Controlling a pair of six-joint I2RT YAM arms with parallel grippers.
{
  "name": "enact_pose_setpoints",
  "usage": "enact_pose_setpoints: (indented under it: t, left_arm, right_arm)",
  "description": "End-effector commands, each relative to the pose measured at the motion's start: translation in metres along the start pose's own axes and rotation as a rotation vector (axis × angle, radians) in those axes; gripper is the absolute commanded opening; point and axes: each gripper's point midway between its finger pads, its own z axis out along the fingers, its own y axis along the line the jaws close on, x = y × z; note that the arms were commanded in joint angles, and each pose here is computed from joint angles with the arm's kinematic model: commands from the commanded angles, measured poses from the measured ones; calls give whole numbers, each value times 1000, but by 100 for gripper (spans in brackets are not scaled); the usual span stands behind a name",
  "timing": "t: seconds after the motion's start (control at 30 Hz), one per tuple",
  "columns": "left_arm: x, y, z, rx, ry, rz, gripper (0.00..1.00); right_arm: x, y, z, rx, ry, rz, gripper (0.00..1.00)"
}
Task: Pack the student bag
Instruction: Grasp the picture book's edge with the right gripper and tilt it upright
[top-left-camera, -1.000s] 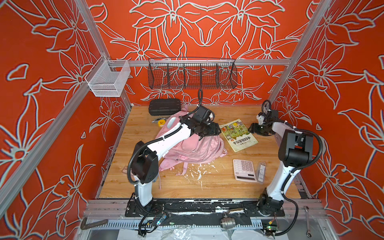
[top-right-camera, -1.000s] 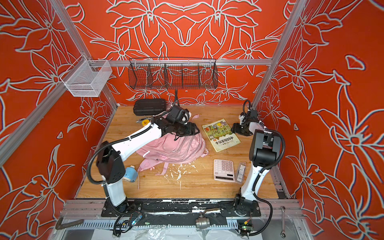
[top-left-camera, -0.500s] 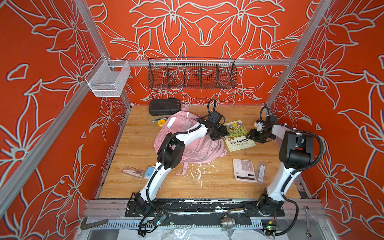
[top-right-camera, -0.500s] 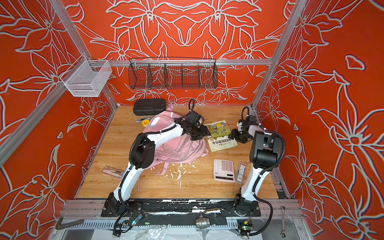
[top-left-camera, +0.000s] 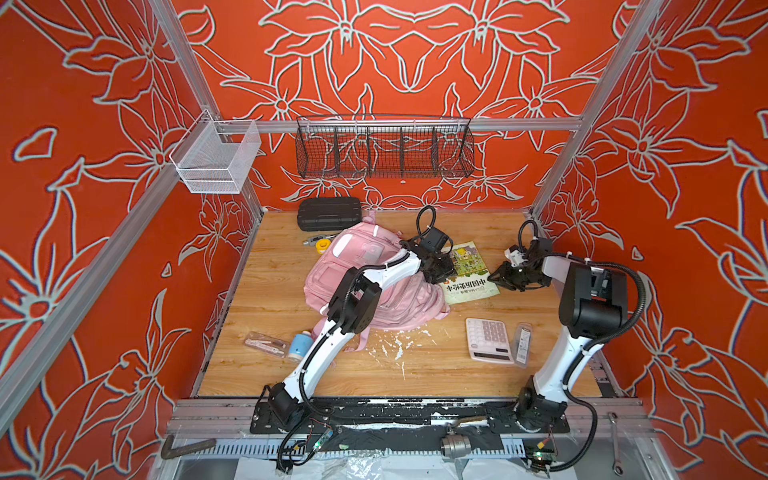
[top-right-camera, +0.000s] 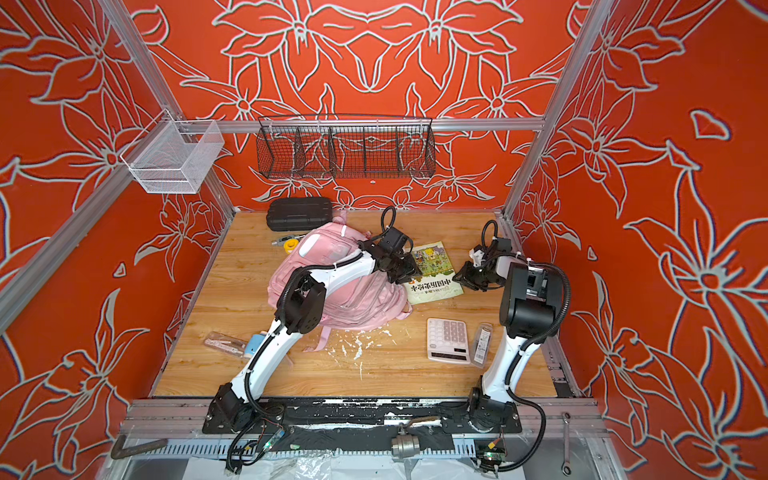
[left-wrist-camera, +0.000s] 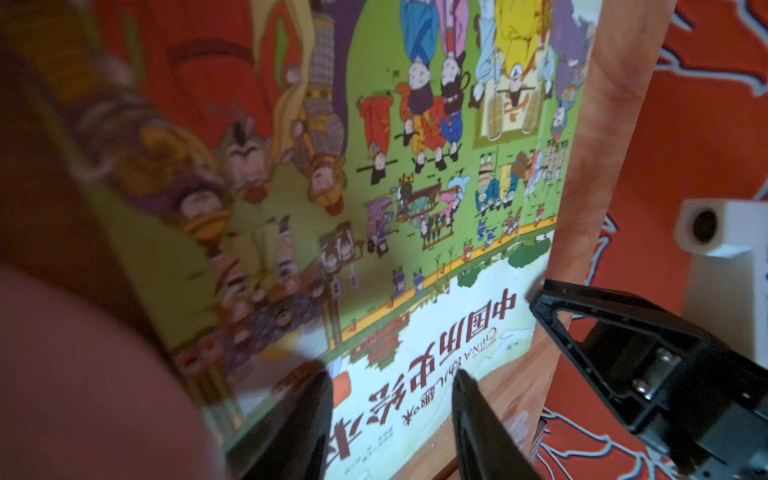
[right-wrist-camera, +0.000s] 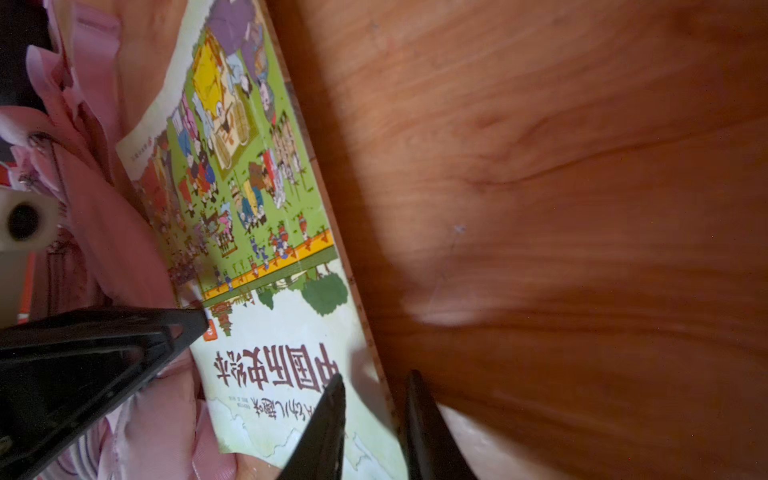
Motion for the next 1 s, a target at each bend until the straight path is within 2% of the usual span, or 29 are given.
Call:
enact_pose_setpoints:
  t: [0.0,0.13,0.17,0.23,0.37,0.43,0.5,0.67,0.73,0.83,0.97]
  left_arm:
    - [21,42,21,-106,76,-74,40]
    - [21,43,21,-100,85,-75,35]
    - [21,43,21,-103,85,-75,35]
    - [21,46,22,-103,93,-80,34]
    - [22,55,27,-107,114,-106,31]
    - [22,55,27,-106,115,-104,31]
    - [21,53,27,-97,117,-102,30]
    - [15,31,16,-47,98,-50,30]
    - [11,10,2,-3,78,1,36]
    - [6,-37,-37,74,10,140,59]
    - [5,-98,-116,158,-119,371,71]
  right_arm:
    - [-4,33,-7,-159,-36,2,18]
    - [-7,43,-14,-197,-47,-6,13]
    - [-6,46,-16,-205,-46,-14,14]
    - [-2,48,-17,-218,-35,-26,24]
    - [10,42,-9,-218,16,-5,26]
    - [16,41,-3,-232,51,12,24]
    - [19,39,1,-215,68,9,17]
    - [9,47,-11,-158,33,-65,2]
    - [4,50,-23,-90,12,-116,0]
    - [-7,68,-50,-12,-55,-221,0]
    - [-15,105,-92,36,-160,-380,0]
